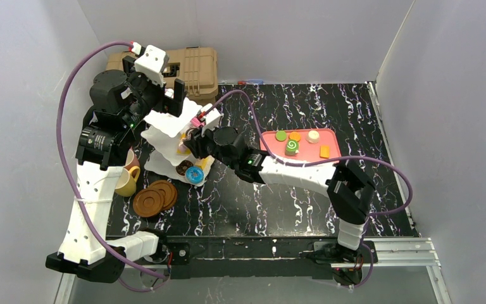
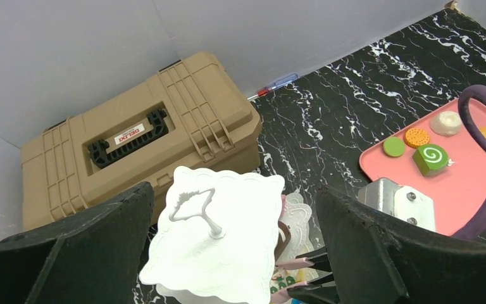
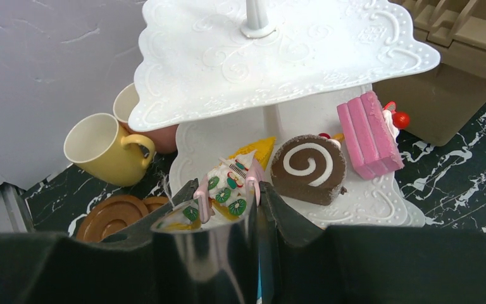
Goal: Serve the afternoon tea
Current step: Place the desert on the desert table.
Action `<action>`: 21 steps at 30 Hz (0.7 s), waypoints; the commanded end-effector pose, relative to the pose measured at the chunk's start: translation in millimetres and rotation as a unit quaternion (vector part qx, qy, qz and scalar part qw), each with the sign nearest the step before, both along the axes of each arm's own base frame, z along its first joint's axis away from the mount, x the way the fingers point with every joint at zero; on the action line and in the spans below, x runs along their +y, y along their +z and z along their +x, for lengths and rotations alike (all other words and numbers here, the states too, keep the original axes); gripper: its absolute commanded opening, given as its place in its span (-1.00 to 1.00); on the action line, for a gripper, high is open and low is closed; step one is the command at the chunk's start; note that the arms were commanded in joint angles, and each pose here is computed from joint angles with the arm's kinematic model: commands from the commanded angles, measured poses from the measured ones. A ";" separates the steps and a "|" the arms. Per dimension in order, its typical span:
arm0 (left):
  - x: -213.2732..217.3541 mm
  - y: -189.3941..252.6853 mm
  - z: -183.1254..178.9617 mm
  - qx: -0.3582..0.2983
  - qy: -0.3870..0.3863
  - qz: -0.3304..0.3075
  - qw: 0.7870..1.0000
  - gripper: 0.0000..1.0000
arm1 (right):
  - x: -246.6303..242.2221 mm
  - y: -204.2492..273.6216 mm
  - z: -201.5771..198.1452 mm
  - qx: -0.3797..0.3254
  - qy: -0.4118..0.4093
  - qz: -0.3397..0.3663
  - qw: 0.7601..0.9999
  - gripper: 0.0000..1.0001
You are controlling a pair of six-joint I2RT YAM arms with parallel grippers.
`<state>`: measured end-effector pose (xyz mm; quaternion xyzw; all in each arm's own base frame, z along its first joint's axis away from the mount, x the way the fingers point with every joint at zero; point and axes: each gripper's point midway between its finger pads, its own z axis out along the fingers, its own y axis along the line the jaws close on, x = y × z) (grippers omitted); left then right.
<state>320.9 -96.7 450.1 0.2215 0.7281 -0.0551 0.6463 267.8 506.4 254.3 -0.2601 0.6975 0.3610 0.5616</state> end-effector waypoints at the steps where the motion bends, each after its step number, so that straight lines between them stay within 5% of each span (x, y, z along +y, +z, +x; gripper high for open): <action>1: -0.1 6.9 -7.5 -0.009 -0.006 -0.008 1.000 0.95 | 10.8 48.8 7.5 -0.028 -0.013 0.074 0.997 -0.63; 9: -0.6 5.3 -8.3 -0.010 -0.008 -0.007 1.000 0.96 | 19.3 31.7 17.2 -0.022 -0.029 0.076 0.996 -0.46; 17: 0.0 5.1 -8.9 -0.012 -0.008 -0.005 1.000 0.96 | 14.2 36.0 13.7 -0.019 -0.026 0.068 0.997 0.15; 21: -2.2 5.9 -8.5 -0.012 -0.012 -0.011 1.000 0.96 | 11.2 39.1 11.9 -0.017 -0.026 0.068 0.997 0.29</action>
